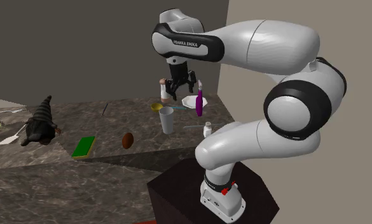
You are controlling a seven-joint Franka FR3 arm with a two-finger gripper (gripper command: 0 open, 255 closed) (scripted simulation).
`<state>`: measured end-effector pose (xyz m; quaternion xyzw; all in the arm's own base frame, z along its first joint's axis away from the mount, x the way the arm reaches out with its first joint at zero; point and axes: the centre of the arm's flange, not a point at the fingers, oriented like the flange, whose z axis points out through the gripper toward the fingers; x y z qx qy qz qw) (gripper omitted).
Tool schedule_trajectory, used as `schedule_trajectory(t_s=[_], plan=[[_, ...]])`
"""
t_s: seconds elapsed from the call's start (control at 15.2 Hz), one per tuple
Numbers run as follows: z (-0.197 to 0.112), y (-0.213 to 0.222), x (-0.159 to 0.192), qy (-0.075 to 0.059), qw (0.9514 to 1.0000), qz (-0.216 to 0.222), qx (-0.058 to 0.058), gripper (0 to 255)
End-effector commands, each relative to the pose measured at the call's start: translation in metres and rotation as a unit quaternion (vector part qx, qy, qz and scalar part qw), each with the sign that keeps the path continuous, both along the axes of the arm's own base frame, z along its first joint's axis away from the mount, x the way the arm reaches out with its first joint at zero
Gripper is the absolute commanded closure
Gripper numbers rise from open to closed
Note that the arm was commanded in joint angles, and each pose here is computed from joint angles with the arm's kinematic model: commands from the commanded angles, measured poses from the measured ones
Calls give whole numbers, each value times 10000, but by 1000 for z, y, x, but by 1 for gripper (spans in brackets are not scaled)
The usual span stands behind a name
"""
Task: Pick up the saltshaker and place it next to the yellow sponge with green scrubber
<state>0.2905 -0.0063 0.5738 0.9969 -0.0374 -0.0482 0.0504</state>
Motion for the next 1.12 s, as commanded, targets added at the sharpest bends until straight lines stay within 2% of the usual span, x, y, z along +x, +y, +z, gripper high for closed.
schedule_trajectory(t_s=[0.0, 0.53, 1.06], plan=[[0, 0, 0, 0, 10000, 0, 0, 0], [-76, -76, -30, -228, 9985, -445, 222, 0], [-157, -146, -62, -456, 9940, -889, 442, 0]])
